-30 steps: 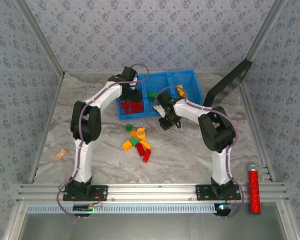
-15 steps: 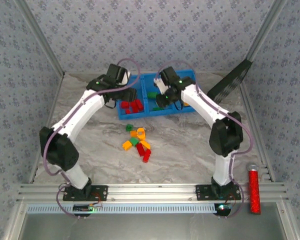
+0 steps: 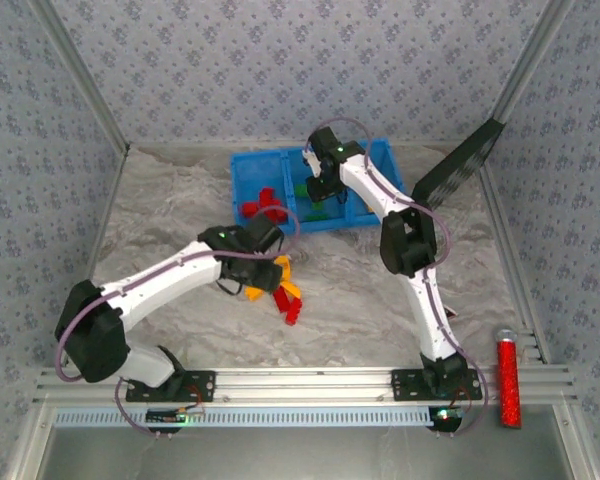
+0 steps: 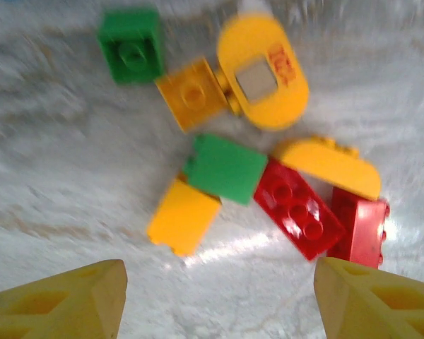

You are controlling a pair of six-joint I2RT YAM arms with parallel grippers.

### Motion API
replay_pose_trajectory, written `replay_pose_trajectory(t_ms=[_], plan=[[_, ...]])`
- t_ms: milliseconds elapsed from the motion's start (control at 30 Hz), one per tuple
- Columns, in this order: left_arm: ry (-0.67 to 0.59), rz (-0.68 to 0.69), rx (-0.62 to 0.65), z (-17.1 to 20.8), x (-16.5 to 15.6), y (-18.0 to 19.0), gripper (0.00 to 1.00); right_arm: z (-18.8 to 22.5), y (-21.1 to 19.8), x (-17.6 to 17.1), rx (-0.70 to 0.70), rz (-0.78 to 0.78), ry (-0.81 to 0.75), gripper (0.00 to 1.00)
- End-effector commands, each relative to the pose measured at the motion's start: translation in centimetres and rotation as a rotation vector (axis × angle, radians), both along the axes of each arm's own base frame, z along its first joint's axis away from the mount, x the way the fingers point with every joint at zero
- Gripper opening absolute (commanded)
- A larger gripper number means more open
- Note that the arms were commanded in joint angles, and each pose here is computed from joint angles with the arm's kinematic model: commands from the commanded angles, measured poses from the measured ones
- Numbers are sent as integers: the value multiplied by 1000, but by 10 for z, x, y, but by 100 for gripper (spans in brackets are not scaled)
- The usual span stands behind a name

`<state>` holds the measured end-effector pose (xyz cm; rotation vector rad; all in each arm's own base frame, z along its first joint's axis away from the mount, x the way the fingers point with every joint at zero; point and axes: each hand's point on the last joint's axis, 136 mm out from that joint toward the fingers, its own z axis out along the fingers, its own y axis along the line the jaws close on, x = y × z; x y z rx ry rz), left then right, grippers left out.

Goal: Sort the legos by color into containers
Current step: Place the lego in the container, then pick up the lego from the middle-left of the table.

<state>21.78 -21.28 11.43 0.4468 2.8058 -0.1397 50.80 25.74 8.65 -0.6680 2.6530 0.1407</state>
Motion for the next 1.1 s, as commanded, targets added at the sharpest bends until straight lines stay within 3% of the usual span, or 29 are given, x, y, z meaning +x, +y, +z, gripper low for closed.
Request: replay_pose_trajectory(t_ms=[0,433,1067], plan=[[50,62,-85,-5,-19,-24,70,4,4,2,-8,-21,-7,24],[177,-39,-97,-34,-66,-72,70,-27,12,-13,12,-31,58,33],[219,-49,-57,-80,-71,-92,68,24,20,-22,104,16,-6,59]])
